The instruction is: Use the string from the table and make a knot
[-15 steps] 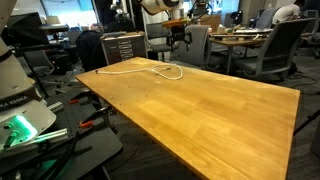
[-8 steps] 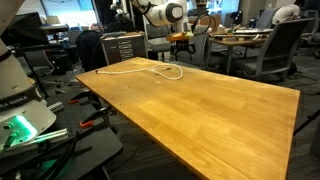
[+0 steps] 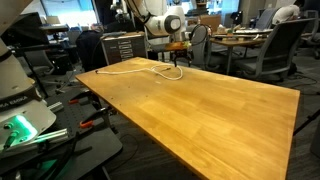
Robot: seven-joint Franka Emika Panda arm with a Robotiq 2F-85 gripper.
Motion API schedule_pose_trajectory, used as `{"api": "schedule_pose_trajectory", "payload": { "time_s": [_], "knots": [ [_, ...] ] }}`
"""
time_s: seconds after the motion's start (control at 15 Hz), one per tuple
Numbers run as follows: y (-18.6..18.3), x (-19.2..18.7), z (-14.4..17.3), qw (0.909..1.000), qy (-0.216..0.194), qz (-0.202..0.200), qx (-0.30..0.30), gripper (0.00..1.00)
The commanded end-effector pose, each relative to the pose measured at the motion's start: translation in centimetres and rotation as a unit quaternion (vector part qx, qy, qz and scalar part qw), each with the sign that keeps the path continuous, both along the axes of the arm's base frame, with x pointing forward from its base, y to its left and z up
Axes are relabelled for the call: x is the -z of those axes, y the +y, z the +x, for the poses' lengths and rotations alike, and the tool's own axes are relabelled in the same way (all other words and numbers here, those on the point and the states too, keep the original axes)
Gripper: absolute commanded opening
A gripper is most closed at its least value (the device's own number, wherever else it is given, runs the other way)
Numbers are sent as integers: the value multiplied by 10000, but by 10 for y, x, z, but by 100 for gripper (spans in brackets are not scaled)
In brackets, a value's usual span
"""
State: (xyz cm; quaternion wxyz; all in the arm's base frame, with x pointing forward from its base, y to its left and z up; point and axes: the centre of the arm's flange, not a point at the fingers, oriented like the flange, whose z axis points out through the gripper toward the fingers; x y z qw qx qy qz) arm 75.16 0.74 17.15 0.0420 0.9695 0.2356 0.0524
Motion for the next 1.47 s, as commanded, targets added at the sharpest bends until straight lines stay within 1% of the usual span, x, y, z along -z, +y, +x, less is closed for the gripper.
{"api": "schedule_pose_trajectory", "payload": {
  "time_s": [0.0, 0.07, 0.2, 0.27, 0.33, 0.6, 0.67, 0.73, 0.8, 0.87, 0.93, 1.0, 1.07, 1.2, 1.33, 1.4],
  "knots": [
    [0, 17, 7, 9998, -195, -64, 87, 76],
    [0, 21, 7, 9997, -203, -73, 96, 74],
    [-2, 28, 7, 9996, -222, -81, 139, 58],
    [-2, 30, 7, 9996, -229, -83, 157, 49],
    [-3, 31, 8, 9995, -252, -86, 174, 42],
    [-5, 18, 8, 9992, -293, -48, 268, 12],
    [-5, 12, 8, 9991, -185, 11, 381, 5],
    [-5, 4, 7, 9988, -106, 80, 470, 0],
    [-4, -5, 5, 9987, -140, 141, 473, 0],
    [-1, -22, -1, 9990, -190, 132, 373, 0],
    [3, -38, -7, 9995, -174, 41, 252, 0],
    [12, -61, -16, 9999, -20, -125, 90, 0],
    [19, -78, -24, 9998, 197, -61, -52, 0],
    [37, -107, -38, 9963, 798, 6, -305, 0],
    [62, -126, -60, 9893, 1384, 19, -451, 0],
    [73, -132, -70, 9844, 1684, 41, -505, 0]
  ]
}}
